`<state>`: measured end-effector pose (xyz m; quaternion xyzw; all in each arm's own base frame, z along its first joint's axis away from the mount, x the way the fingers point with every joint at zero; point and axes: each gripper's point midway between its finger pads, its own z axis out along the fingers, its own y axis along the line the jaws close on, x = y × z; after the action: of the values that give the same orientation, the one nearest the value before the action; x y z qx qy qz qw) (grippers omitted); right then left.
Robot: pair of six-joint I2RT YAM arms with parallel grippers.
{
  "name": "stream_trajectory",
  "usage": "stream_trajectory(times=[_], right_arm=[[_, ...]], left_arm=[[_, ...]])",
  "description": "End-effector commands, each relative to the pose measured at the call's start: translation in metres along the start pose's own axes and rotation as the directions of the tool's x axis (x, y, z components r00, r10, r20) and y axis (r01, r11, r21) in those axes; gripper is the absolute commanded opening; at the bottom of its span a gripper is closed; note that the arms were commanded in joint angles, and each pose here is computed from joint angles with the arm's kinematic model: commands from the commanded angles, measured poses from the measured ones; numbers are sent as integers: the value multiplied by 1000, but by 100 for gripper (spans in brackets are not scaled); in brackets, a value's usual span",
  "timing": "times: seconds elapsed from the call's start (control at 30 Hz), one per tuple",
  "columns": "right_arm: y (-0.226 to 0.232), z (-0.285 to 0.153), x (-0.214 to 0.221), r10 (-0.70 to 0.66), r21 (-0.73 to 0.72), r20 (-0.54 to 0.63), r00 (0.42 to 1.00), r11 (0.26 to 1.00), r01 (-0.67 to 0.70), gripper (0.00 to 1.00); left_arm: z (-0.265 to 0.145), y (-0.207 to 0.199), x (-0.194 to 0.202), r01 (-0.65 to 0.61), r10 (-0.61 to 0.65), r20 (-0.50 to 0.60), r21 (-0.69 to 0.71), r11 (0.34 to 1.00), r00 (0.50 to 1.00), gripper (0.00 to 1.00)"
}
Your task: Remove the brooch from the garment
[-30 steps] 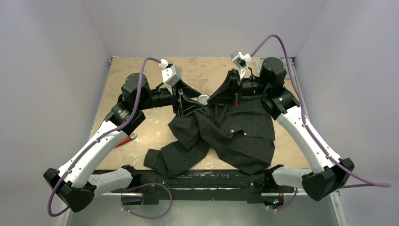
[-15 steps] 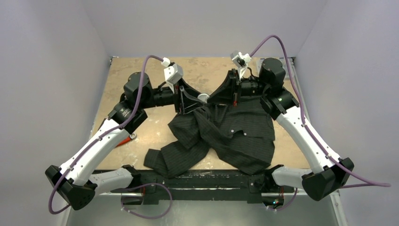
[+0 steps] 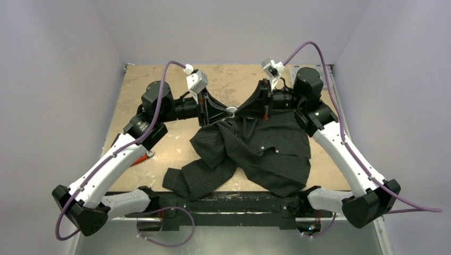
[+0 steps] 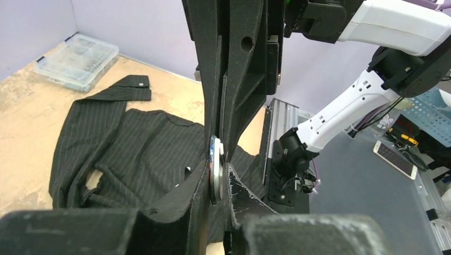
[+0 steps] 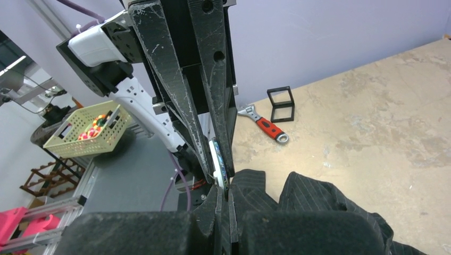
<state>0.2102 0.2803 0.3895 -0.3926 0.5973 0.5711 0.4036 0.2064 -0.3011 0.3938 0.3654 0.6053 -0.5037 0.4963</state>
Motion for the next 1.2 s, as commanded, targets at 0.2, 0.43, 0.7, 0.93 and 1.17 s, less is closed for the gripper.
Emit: stream_trajectory(times=[0.2,0.43,0.7,0.93,1.17], right_arm=[[9,-3,-7,-52,13,33,998,999,51,0],[5,-3,-7,-31,32,39,999,999,29,0],[0,-4,-6,1,71,46,999,997,-4,0],[-1,-4,-7,6,81,53,999,997,-10,0],[-5,-3,-7,17,99,58,998,995,-23,0]], left_arm=[[0,-2,-14,8,-7,32,-15,1000,999,4],[-3,-12,-12,-56,53,50,48,997,997,39],[1,1,-13,-90,91,39,-26,996,995,28],[2,4,-13,-86,87,37,-43,995,995,26],[4,6,-15,-81,83,37,-56,995,996,27]])
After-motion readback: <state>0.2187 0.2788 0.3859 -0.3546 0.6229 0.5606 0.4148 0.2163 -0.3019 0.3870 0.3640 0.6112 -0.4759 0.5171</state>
